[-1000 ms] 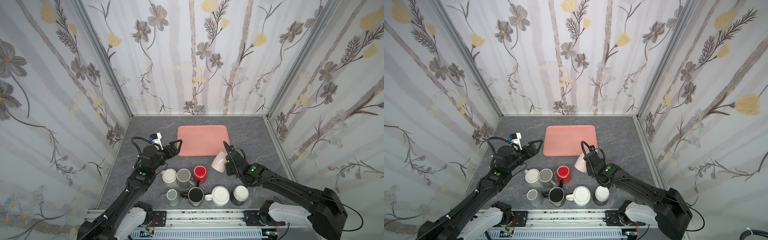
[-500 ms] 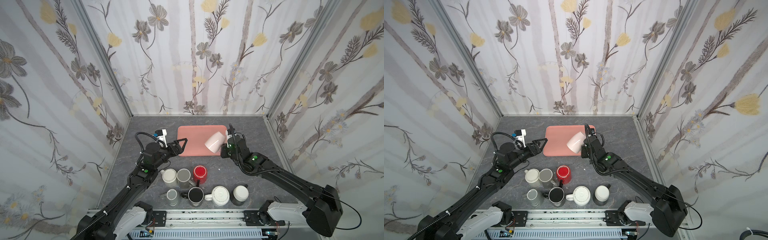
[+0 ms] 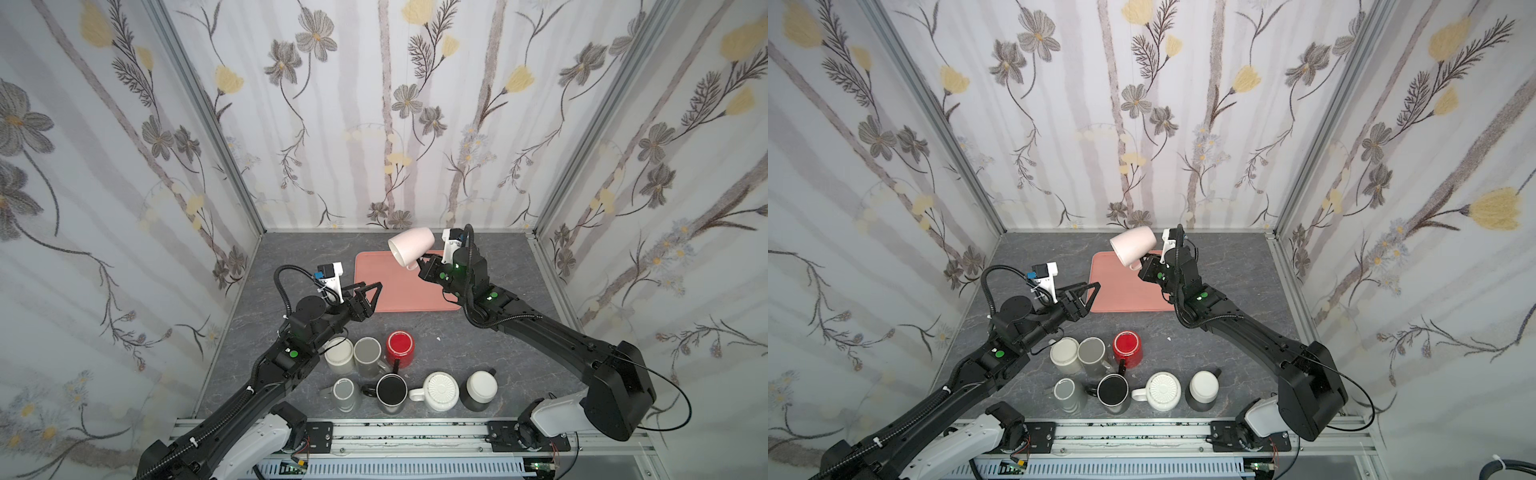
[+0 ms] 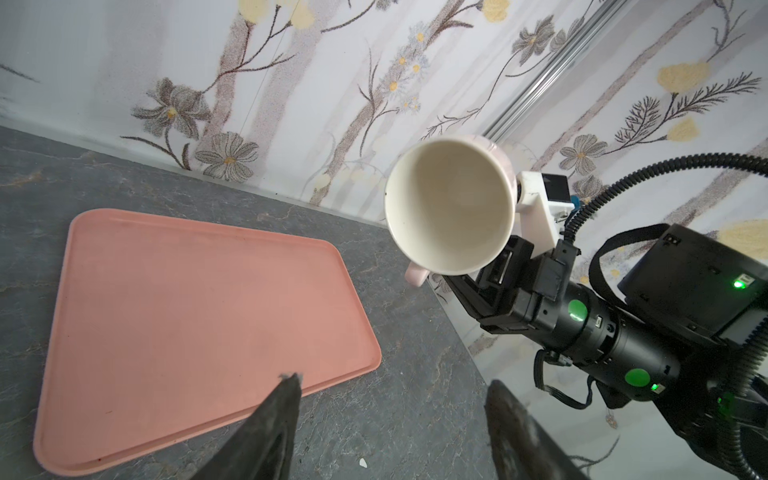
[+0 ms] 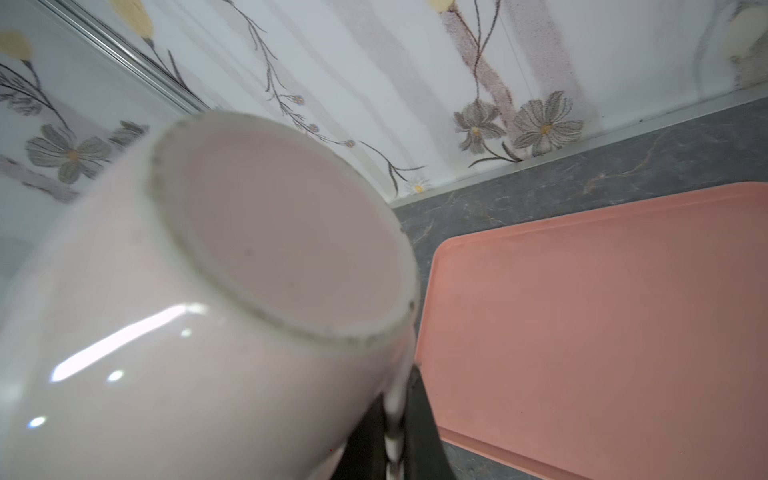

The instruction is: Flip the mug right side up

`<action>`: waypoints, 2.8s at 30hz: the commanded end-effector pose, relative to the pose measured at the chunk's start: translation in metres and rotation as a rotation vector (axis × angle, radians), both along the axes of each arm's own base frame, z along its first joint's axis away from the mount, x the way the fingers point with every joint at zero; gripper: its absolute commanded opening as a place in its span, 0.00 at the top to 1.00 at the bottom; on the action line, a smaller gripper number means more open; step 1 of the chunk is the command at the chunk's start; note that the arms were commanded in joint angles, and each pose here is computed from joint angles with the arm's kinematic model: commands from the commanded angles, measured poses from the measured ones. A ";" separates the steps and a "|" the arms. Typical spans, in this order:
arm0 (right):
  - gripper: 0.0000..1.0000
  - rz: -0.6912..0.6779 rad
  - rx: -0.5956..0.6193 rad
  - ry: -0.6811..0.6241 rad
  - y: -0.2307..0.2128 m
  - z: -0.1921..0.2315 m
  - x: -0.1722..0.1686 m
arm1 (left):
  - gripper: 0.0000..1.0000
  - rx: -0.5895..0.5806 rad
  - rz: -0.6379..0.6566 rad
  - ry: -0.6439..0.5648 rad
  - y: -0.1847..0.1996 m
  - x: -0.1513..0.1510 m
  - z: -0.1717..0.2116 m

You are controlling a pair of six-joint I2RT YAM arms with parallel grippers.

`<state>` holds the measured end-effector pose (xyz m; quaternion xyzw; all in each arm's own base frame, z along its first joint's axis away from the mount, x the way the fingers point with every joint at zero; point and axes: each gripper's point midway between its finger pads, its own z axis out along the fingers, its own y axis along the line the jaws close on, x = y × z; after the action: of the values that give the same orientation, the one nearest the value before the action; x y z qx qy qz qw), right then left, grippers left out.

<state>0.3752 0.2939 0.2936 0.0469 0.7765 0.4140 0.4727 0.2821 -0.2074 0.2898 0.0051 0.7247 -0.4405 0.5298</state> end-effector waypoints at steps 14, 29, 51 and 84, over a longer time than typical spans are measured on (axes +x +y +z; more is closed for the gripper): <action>1.00 0.158 0.375 -0.067 0.018 0.069 -0.038 | 0.64 0.002 -0.090 -0.236 -0.057 0.003 0.040; 1.00 0.211 0.456 -0.040 0.018 0.067 -0.057 | 0.64 0.057 -0.053 -0.309 -0.069 0.010 0.053; 1.00 0.266 0.508 -0.011 0.023 0.063 -0.075 | 0.99 0.119 0.024 -0.297 -0.071 0.018 0.052; 0.40 0.084 0.211 0.148 -0.079 -0.072 -0.089 | 1.00 0.788 0.323 0.486 -0.003 0.206 -0.133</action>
<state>0.2916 0.2169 0.2252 0.1050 0.7598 0.5056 0.3950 0.4814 -0.2172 0.1651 -0.0065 0.9239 -0.0624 0.3775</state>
